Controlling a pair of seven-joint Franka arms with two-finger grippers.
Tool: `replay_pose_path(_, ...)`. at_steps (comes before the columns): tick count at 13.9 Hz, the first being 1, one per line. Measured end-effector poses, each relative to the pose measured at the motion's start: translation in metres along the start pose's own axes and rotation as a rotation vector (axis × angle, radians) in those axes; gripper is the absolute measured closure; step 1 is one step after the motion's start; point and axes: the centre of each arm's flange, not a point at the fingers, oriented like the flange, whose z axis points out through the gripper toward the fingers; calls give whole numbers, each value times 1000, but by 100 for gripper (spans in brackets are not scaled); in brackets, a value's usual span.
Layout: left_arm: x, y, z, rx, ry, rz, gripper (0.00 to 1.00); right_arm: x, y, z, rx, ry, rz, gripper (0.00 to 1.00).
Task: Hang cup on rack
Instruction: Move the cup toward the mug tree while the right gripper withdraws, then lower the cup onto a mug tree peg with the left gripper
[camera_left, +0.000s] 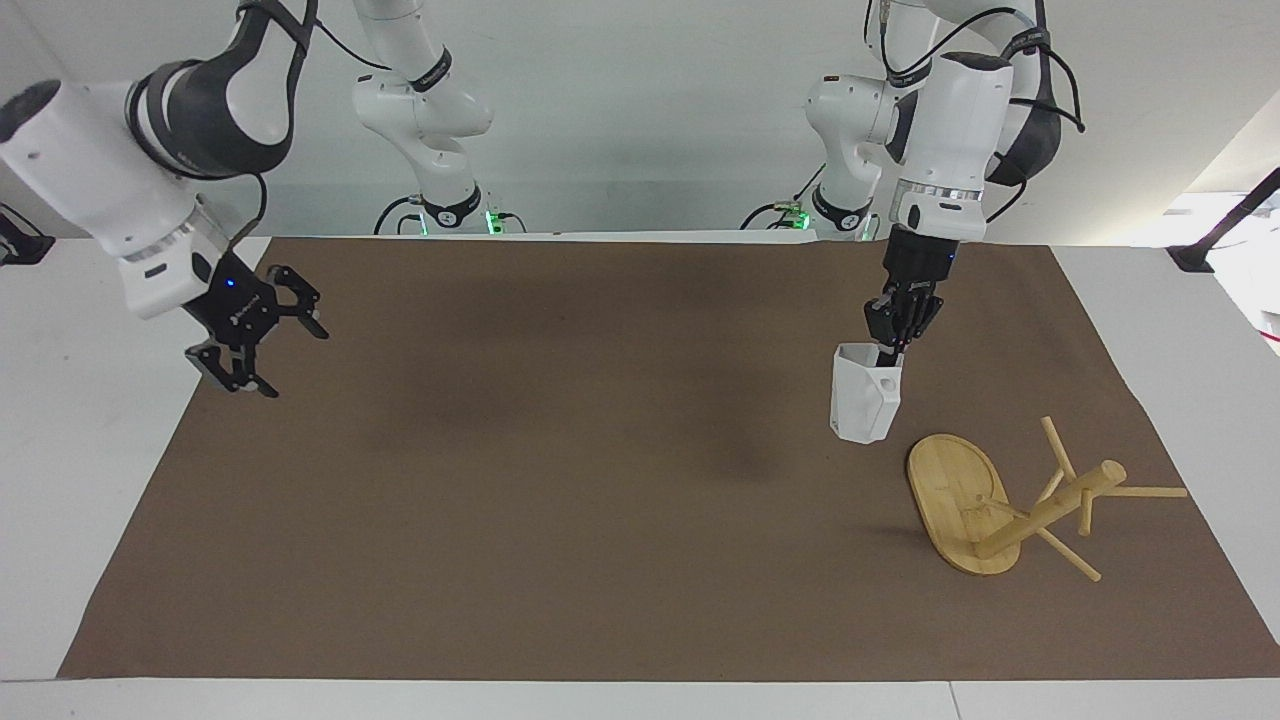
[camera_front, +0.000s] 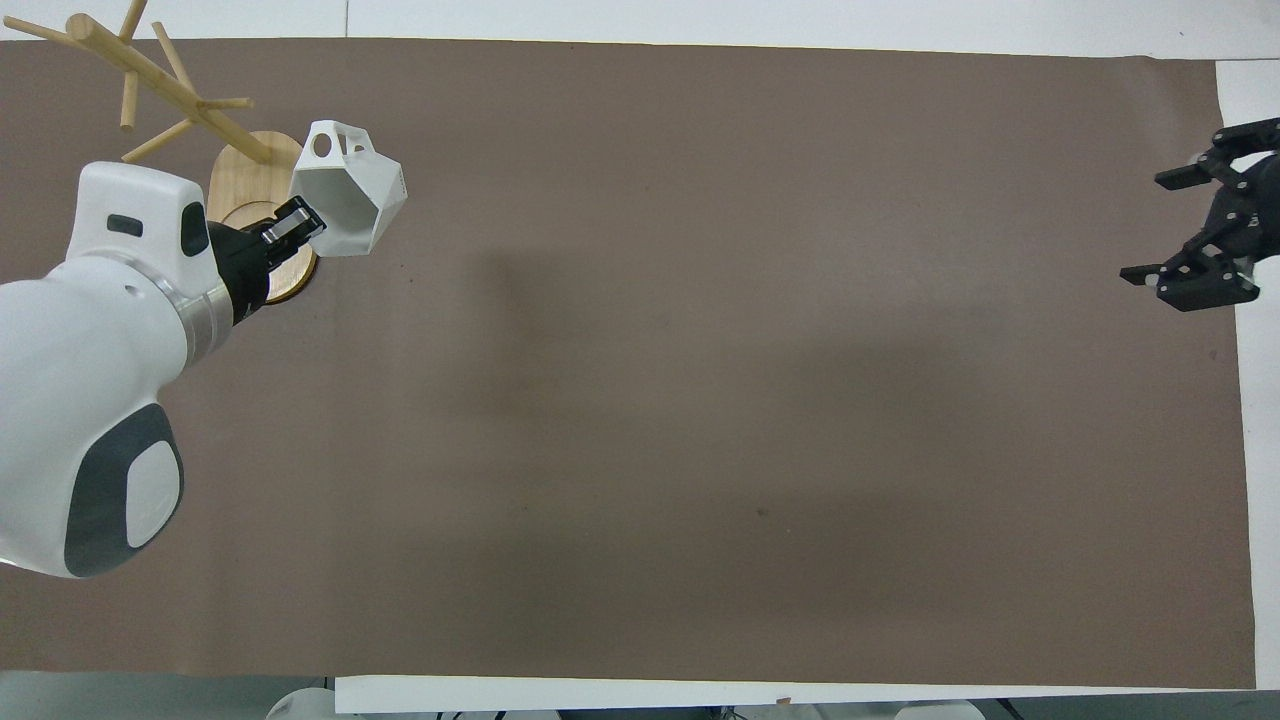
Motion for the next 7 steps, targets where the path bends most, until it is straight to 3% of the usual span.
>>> replay_pose_path(4,-20,-47,18,-63,92,15,96,26,-41,-52,53,-188,375,0)
replay_pose_path(7,-36,-69,43,-111,152,18,96,40,-55,-54,58,-257,672,0)
